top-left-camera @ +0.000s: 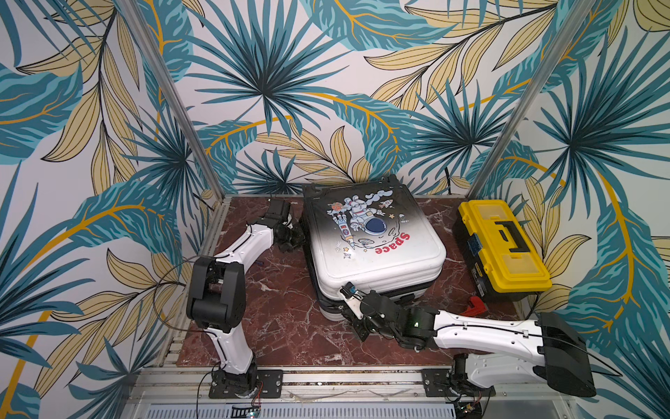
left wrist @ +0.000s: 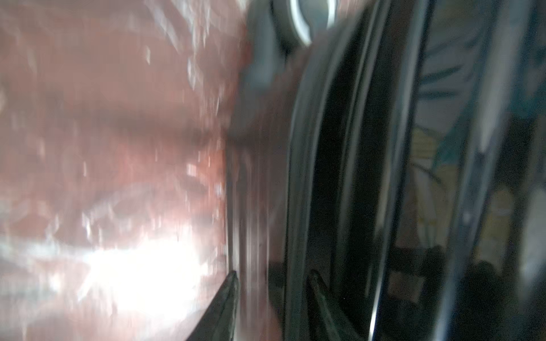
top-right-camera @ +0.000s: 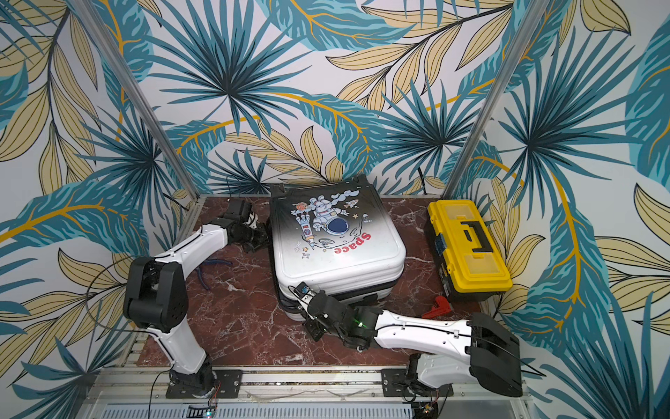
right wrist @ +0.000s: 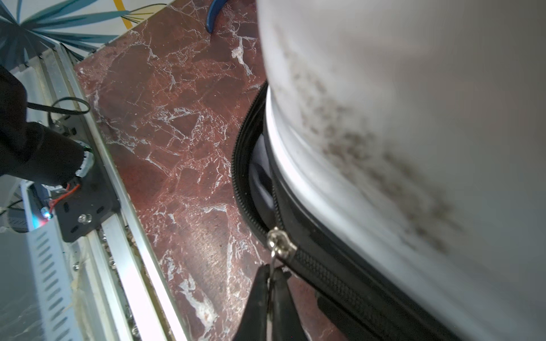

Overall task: Close the suitcase zippers
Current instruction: Zip the zipper on the suitcase, then adjust the suitcase at the center of the board.

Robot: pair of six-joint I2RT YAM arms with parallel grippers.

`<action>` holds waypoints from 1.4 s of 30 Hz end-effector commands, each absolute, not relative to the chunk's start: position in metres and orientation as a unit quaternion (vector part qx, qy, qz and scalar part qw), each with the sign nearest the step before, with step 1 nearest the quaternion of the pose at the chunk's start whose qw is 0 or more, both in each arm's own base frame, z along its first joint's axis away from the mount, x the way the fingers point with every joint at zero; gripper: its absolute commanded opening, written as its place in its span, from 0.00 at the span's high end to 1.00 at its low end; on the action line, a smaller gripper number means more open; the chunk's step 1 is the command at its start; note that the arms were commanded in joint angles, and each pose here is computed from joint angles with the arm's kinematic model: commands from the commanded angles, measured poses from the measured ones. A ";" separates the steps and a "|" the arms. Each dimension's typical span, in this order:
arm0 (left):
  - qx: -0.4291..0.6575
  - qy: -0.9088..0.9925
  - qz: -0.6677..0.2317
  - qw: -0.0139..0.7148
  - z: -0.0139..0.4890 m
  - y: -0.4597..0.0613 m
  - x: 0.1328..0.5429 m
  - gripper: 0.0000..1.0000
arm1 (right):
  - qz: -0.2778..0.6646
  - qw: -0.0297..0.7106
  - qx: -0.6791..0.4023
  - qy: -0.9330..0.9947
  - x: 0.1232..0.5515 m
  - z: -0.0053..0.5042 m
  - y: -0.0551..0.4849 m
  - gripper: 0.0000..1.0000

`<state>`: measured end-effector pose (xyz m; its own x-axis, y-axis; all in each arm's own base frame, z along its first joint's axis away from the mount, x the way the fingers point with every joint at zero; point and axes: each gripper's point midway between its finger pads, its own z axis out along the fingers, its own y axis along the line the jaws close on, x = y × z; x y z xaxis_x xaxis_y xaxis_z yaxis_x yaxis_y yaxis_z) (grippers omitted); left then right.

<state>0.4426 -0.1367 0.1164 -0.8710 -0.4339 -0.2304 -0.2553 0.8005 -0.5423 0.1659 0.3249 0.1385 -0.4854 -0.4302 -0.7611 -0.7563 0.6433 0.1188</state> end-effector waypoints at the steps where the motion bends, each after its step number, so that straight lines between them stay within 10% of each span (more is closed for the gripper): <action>1: -0.148 0.934 -0.266 0.185 0.121 -0.144 0.460 0.71 | 0.229 0.350 -0.354 0.836 0.156 0.139 0.315 0.75; 8: -0.153 0.939 -0.245 0.187 0.113 -0.127 0.468 1.00 | 0.243 0.348 -0.267 0.865 0.154 0.160 0.285 0.32; 15: -0.170 0.939 -0.229 0.194 0.116 -0.108 0.453 1.00 | 0.248 0.370 -0.081 0.892 0.166 0.187 0.235 0.13; 26: -0.218 0.923 -0.250 0.194 0.128 -0.103 0.375 1.00 | 0.320 0.419 0.112 0.842 0.216 0.221 0.203 0.14; 42: -0.297 0.861 -0.364 0.196 0.166 -0.220 0.297 0.85 | 0.322 0.387 0.065 0.861 0.331 0.229 0.198 0.17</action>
<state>0.3006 -0.1316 0.1029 -0.6349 -0.7404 -0.2205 -0.5795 0.6452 -0.4978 0.3261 0.1543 0.2279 -0.5817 0.5074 -0.6357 0.0817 0.8141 0.5750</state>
